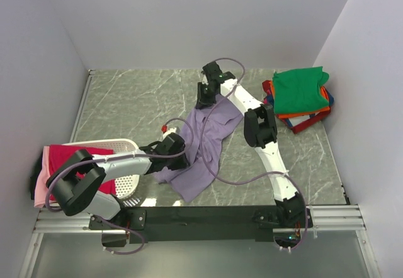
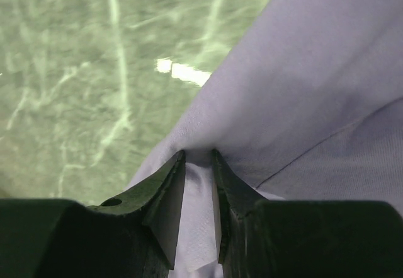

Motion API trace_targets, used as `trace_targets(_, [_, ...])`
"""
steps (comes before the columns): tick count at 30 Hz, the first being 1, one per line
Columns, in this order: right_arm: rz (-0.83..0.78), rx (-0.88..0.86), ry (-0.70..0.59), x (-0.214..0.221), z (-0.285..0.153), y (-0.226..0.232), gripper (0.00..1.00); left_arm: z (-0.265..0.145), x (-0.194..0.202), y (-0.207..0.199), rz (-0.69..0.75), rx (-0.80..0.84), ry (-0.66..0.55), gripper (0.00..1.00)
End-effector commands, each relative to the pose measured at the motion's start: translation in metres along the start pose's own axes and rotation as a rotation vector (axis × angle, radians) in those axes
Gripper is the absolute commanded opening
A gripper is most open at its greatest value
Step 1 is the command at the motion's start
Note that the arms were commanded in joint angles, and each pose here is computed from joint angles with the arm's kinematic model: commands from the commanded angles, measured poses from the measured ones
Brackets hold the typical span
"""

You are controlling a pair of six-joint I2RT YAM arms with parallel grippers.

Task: Fold and stack the t-shirts
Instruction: Fold the tshirt

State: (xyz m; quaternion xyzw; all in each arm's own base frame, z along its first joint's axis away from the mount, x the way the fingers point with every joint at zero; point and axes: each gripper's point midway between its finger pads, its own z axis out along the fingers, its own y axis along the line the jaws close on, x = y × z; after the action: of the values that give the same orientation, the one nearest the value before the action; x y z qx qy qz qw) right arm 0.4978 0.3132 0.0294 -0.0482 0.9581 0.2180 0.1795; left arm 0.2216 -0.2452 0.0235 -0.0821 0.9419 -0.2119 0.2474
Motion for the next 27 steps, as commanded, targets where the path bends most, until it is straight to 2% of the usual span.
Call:
trace_targets(1, [-0.009,-0.125,0.02,0.004,0.01,0.029,0.31,-0.007,0.028,-0.011,0.019,0.062,0.102,0.28])
trace_targets(4, [-0.012,-0.157,0.004,0.001,0.006,0.035,0.34,-0.013,0.032,-0.026,0.039,0.112,0.115,0.28])
trace_targets(10, [-0.05,-0.147,-0.184,-0.036,-0.056,0.048,0.43,-0.025,0.02,-0.039,0.043,0.141,0.083,0.29])
trace_targets(11, [-0.059,-0.146,-0.236,-0.047,-0.082,0.053,0.44,-0.027,0.01,-0.044,0.048,0.139,0.047,0.29])
trace_targets(13, [-0.056,-0.082,-0.274,-0.049,-0.096,0.037,0.47,-0.034,-0.002,-0.045,0.062,0.119,0.005,0.29])
trace_targets(14, [-0.064,-0.073,-0.32,-0.055,-0.12,0.041,0.47,-0.041,-0.015,-0.054,0.079,0.129,-0.03,0.29])
trace_targets(17, [-0.044,0.037,-0.352,-0.05,-0.141,0.012,0.5,-0.057,-0.045,-0.069,0.111,0.142,-0.117,0.3])
trace_targets(23, [0.025,0.216,-0.283,-0.02,-0.131,-0.05,0.5,-0.066,-0.116,-0.086,0.133,0.175,-0.274,0.3])
trace_targets(25, [0.046,0.232,-0.257,-0.011,-0.122,-0.061,0.51,-0.05,-0.135,-0.08,0.134,0.135,-0.291,0.3])
trace_targets(27, [0.062,0.259,-0.254,-0.009,-0.114,-0.072,0.5,-0.036,-0.156,-0.091,0.162,0.136,-0.311,0.3])
